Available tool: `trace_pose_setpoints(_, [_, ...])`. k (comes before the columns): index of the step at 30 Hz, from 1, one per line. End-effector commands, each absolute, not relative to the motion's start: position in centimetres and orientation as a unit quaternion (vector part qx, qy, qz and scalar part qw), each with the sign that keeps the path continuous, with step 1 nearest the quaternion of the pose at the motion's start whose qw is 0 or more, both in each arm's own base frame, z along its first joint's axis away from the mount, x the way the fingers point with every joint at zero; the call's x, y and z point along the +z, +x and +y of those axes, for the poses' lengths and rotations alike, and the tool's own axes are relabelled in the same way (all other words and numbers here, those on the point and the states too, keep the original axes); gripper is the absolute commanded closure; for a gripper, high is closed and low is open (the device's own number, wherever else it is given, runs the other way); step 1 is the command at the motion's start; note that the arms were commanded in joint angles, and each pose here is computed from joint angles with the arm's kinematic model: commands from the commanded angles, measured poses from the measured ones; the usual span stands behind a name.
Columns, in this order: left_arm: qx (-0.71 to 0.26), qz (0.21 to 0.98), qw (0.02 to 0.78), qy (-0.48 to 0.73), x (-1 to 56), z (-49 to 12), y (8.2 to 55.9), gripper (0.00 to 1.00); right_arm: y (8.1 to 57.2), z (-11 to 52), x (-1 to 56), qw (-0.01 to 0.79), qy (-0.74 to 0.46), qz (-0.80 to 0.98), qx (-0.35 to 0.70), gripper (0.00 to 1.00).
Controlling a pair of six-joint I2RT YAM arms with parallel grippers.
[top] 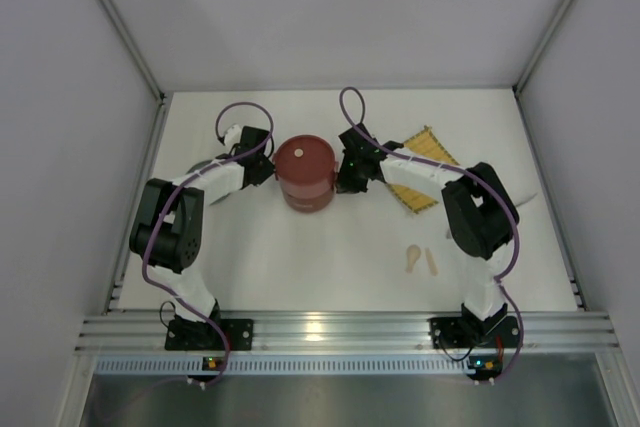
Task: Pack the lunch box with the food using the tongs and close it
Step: Adjust the packing box at the center of the board.
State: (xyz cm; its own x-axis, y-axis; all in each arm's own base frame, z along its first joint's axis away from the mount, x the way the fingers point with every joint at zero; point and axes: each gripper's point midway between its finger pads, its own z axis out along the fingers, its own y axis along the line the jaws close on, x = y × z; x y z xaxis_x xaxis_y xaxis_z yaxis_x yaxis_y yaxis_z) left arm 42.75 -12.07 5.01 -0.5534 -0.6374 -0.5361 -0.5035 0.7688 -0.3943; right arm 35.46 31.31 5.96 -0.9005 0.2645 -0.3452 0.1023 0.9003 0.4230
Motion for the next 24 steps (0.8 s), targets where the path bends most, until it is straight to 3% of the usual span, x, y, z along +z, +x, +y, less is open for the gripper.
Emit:
trace_pose_setpoints(1, [-0.154,0.879,0.344,-0.291,6.4,-15.9,43.2,0.98,37.0,38.5,12.4,0.250,0.024,0.898,0.361,1.00])
trace_pose_setpoints(24, [-0.149,0.893,0.337,-0.260,5.2,-20.5,40.8,0.99,39.5,42.2,16.0,0.260,0.016,0.869,0.421,1.00])
